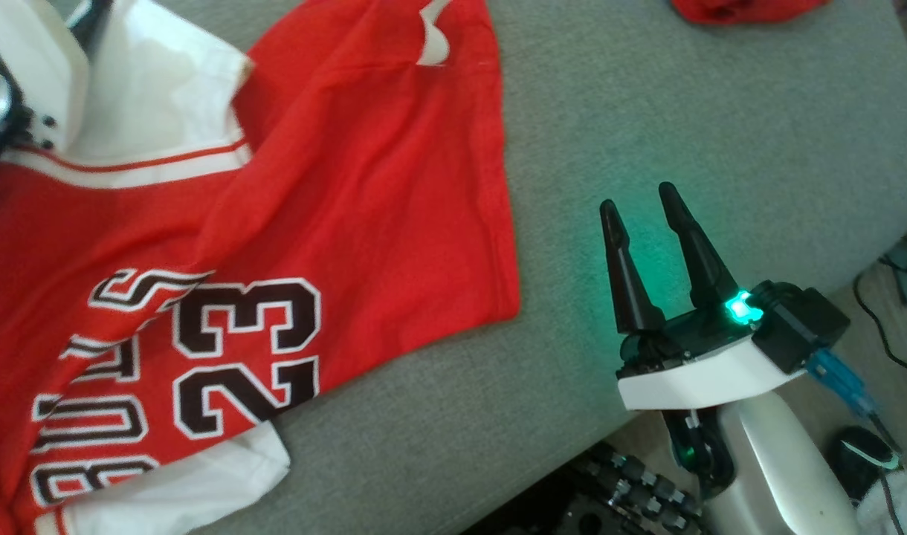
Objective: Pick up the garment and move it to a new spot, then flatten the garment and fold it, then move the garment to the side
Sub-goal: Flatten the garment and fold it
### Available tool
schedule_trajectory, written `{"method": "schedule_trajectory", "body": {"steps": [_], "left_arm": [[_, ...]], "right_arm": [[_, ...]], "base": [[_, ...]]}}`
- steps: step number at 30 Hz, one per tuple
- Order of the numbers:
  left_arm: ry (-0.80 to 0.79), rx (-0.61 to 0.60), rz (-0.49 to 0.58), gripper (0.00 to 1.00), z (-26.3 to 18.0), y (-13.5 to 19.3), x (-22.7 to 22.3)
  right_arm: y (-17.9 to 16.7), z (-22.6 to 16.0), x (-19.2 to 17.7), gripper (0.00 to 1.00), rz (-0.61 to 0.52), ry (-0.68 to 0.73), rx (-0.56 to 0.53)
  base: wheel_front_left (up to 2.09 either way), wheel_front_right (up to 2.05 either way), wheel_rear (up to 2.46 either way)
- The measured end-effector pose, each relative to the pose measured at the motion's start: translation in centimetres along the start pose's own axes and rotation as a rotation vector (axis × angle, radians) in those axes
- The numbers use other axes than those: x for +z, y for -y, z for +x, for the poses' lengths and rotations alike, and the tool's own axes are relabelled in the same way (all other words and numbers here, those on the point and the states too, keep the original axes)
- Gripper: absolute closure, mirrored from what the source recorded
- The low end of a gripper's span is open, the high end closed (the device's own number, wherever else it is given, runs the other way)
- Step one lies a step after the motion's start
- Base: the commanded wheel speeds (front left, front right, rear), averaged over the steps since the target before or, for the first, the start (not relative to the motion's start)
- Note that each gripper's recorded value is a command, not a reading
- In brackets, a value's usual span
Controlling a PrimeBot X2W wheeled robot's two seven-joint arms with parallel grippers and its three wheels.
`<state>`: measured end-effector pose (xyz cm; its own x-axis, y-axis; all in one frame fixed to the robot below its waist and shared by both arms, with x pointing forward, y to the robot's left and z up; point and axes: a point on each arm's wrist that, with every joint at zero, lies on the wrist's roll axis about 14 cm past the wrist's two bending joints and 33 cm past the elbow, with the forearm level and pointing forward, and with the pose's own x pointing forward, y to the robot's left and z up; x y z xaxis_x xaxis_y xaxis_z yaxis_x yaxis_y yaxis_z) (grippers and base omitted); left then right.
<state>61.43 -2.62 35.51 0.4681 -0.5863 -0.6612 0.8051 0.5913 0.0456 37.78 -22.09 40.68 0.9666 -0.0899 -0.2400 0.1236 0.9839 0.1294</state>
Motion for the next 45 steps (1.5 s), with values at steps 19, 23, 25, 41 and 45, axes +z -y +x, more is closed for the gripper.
{"method": "schedule_trajectory", "body": {"steps": [19, 23, 25, 41, 45], "left_arm": [[-0.066, -0.099, 0.065, 0.0, -1.6, 1.8, 0.1], [-0.091, -0.124, 0.063, 0.0, -1.7, 2.2, -0.5], [-0.101, -0.141, 0.056, 0.62, -1.6, 2.4, -0.7], [0.172, 0.009, 0.133, 1.0, -6.2, -0.6, 3.7], [0.239, 0.054, 0.137, 1.0, -8.2, -1.6, 4.9]], "right_arm": [[-0.1, -0.1, 0.5, 0.0, 0.008, 0.017, 0.001], [-0.1, -0.1, 0.3, 0.0, 0.007, 0.01, 0.001], [-0.1, -0.1, 0.2, 0.0, 0.006, 0.006, 0.0], [-1.8, 2.4, 0.5, 0.0, 0.054, 0.029, 0.067], [-1.9, 5.1, 0.6, 0.0, 0.029, 0.021, 0.098]], "base": [[0.0, 0.0, 0.0], [0.0, 0.0, 0.0], [0.0, 0.0, 0.0], [0.0, 0.0, 0.0], [0.0, 0.0, 0.0]]}}
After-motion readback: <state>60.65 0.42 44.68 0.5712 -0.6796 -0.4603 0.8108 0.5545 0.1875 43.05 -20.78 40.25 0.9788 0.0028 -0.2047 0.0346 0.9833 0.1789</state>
